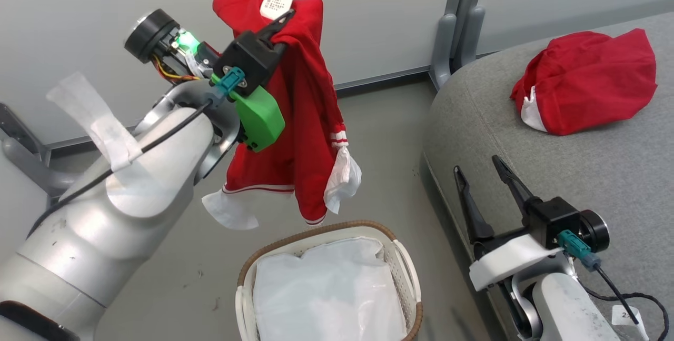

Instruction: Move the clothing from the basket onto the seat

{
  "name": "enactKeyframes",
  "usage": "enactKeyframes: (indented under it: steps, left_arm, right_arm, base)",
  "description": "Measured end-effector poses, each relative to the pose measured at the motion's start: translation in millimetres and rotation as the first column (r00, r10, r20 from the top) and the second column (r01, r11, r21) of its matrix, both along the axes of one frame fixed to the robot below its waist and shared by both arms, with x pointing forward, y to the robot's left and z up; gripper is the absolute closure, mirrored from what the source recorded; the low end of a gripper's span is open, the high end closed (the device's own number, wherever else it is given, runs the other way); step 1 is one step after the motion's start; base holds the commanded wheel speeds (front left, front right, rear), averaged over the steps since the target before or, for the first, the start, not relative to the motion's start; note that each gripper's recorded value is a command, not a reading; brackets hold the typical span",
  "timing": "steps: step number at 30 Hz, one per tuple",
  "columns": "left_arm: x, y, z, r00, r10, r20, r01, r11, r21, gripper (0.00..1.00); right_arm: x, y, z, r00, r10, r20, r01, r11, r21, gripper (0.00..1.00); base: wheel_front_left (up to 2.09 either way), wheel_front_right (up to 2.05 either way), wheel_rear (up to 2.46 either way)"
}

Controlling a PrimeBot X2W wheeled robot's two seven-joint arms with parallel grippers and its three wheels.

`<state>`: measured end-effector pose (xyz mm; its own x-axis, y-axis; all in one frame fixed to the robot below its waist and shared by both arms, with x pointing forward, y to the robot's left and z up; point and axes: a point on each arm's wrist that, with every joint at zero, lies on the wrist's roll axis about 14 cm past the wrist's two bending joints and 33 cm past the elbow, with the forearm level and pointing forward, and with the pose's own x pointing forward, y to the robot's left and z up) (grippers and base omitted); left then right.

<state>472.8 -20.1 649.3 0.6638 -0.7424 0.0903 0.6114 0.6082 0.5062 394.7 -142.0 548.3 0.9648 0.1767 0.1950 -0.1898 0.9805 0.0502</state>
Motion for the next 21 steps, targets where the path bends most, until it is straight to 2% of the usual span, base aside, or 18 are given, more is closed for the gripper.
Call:
enactKeyframes:
  steps: [5,10,14,21]
  left_arm:
    - [-1,-6,15,1.0,-0.011,0.024,0.011,1.0,0.001,1.0]
    - [-7,-11,18,0.999,-0.027,0.031,0.027,1.0,0.01,1.0]
    - [-18,-20,20,0.998,-0.055,0.038,0.054,0.998,0.015,1.0]
    - [-36,-31,31,0.993,-0.097,0.065,0.096,0.995,0.012,1.0]
  right_arm:
    - [2,21,20,0.996,0.066,0.054,-0.067,0.998,0.009,0.0]
    - [4,54,54,0.975,0.172,0.143,-0.175,0.984,0.013,0.0]
    - [8,80,67,0.953,0.25,0.172,-0.248,0.968,-0.03,0.0]
    - [21,110,63,0.933,0.334,0.137,-0.315,0.938,-0.145,0.0]
  base:
    - [0.0,0.0,0.0]
    - [0.0,0.0,0.0]
    - [0.0,0.0,0.0]
    - [0.0,0.0,0.0]
